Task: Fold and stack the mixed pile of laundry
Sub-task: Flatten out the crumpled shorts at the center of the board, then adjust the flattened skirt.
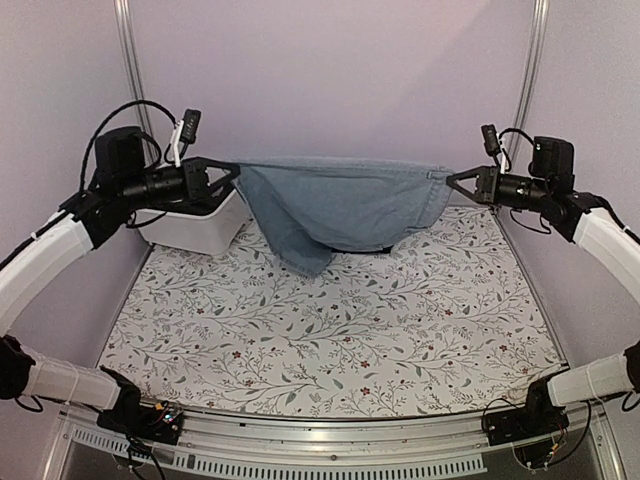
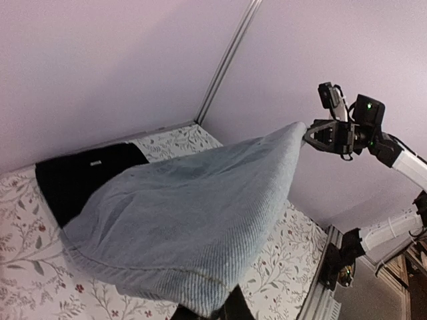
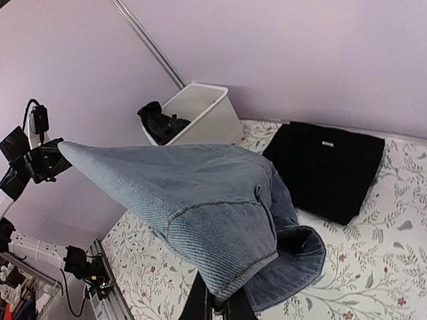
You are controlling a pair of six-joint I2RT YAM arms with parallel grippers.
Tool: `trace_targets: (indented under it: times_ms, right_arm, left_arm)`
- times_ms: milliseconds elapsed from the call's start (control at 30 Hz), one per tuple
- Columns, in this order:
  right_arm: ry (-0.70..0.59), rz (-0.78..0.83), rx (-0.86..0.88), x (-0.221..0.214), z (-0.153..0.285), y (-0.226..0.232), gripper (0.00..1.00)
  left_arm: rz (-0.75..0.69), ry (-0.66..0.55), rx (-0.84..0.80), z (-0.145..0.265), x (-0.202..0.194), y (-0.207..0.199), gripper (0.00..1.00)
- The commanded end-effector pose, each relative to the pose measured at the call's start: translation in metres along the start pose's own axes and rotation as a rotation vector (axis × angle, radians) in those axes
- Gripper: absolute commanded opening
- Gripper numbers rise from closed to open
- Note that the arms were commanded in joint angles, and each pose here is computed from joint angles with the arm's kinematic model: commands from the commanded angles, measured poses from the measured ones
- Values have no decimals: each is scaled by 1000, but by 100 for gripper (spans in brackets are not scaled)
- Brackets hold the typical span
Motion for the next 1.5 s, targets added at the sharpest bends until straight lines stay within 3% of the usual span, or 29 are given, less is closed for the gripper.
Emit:
trace_targets:
  times_ms: [0,33,67,133,167,233,300,433,533,667,833,933,1100,1133,1200,1267,1300,1333,1467]
  right_arm:
    - [80,-117,-64,-64,31,-15,10]
    - [124,-155,-91,-86,34,-25,22]
    - [152,-193,-104,-106,39,-30,41]
    - [198,-248,-170,-137,50,-41,85]
    - [214,-264,-209,-147,54,-45,97]
    - [209,-251,-237,-152,60,-46,99]
    - [178,-232,-257,-145,60,-46,99]
    - [139,-255,-312,-130,46,-59,99]
    - [214,-301,-314,-136,24,-82,94]
    - [316,-366,-388,-157,-4,-126,89]
    - [440,-483,-322,-200,-26,-151,80]
    - [493,-508,-357,-219,-30,-164,80]
    - [443,-479,-436,-214,-28,-170,87]
    - [447,-487,-389,-212,-31,-166,82]
    - [477,-512,-234,-212,-40,-158,52]
    - [473,-532,-86,-205,-47,-150,15]
    - [457,-519,-40,-195,-50,-145,5]
    - [431,-494,-17,-180,-52,-138,0]
    - [256,-252,76,-91,-48,-77,0]
  left_arm:
    - [93,247,-61,-2,-102,-37,0]
    - [102,291,-98,1,-123,-52,8]
    - [111,332,-121,7,-145,-64,20]
    - [137,379,-139,23,-176,-78,62]
    - [159,371,-125,33,-183,-78,76]
    - [153,301,-79,47,-175,-79,90]
    - [152,236,61,56,-161,-67,97]
    - [182,282,177,39,-163,-42,97]
    - [201,385,187,4,-177,-29,96]
    - [213,415,201,-34,-188,-14,95]
    - [240,496,179,-81,-207,2,87]
    - [258,507,127,-100,-212,3,82]
    - [268,495,101,-107,-213,3,81]
    - [265,492,104,-107,-212,3,81]
    - [257,486,115,-106,-209,5,81]
    - [250,475,125,-104,-205,9,81]
    - [250,468,132,-102,-202,12,81]
    - [251,461,137,-100,-199,15,81]
    - [264,403,162,-86,-178,33,81]
Point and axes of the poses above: each gripper's point midway between its finger pads, its own z axis back along the fingers, its own y axis along the line the jaws close on, x = y × z, the point moved 8 cm from there along z, back along the fingers, and after that the axes turned 11 degrees about -z, right-handed, at the moved point
